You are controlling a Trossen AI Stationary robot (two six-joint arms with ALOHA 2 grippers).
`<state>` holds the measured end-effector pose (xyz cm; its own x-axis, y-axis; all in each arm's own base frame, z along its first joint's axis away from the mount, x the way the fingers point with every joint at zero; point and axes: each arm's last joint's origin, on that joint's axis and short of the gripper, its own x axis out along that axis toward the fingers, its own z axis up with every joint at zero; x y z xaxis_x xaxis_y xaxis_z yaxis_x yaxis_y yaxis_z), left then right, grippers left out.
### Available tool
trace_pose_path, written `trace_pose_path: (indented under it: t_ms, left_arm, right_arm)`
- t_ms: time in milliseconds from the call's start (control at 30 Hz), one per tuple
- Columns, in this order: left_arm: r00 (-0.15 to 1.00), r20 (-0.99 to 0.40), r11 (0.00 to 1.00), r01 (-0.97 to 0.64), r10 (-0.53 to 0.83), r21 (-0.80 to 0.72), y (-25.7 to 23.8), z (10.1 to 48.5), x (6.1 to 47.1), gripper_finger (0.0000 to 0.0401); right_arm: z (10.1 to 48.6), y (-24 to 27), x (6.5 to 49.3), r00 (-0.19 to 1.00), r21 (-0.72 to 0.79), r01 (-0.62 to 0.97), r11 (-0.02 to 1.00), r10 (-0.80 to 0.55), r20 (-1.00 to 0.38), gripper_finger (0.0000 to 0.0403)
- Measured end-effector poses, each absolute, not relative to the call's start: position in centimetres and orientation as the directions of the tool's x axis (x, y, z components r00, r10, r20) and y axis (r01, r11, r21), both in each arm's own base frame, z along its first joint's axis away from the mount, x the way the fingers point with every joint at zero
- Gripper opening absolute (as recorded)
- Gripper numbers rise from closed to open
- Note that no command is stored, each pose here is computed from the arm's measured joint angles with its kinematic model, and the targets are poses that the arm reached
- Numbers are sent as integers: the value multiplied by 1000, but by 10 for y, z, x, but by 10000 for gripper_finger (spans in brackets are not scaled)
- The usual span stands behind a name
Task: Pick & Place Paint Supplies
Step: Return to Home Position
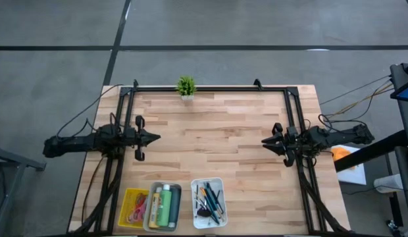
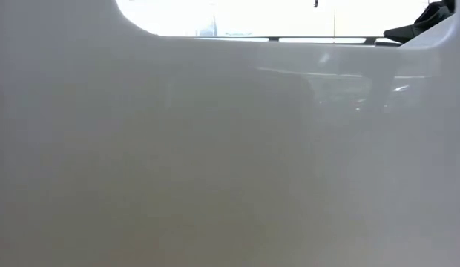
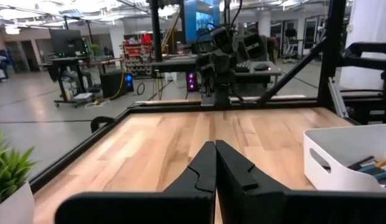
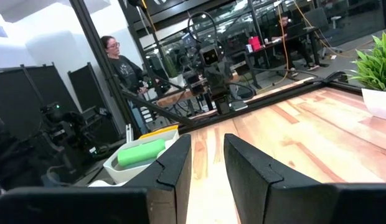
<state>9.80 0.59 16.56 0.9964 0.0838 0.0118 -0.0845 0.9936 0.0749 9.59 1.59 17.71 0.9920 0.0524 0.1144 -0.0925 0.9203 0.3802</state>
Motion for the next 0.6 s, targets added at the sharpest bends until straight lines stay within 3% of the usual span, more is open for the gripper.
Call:
trace_pose_path:
  t_ms: [600]
  left_arm:
    - [996,5,994,-84,83,76,6,165,98,0]
  right_arm:
    - [176,16,96,993,379,-89,921,52,107,93]
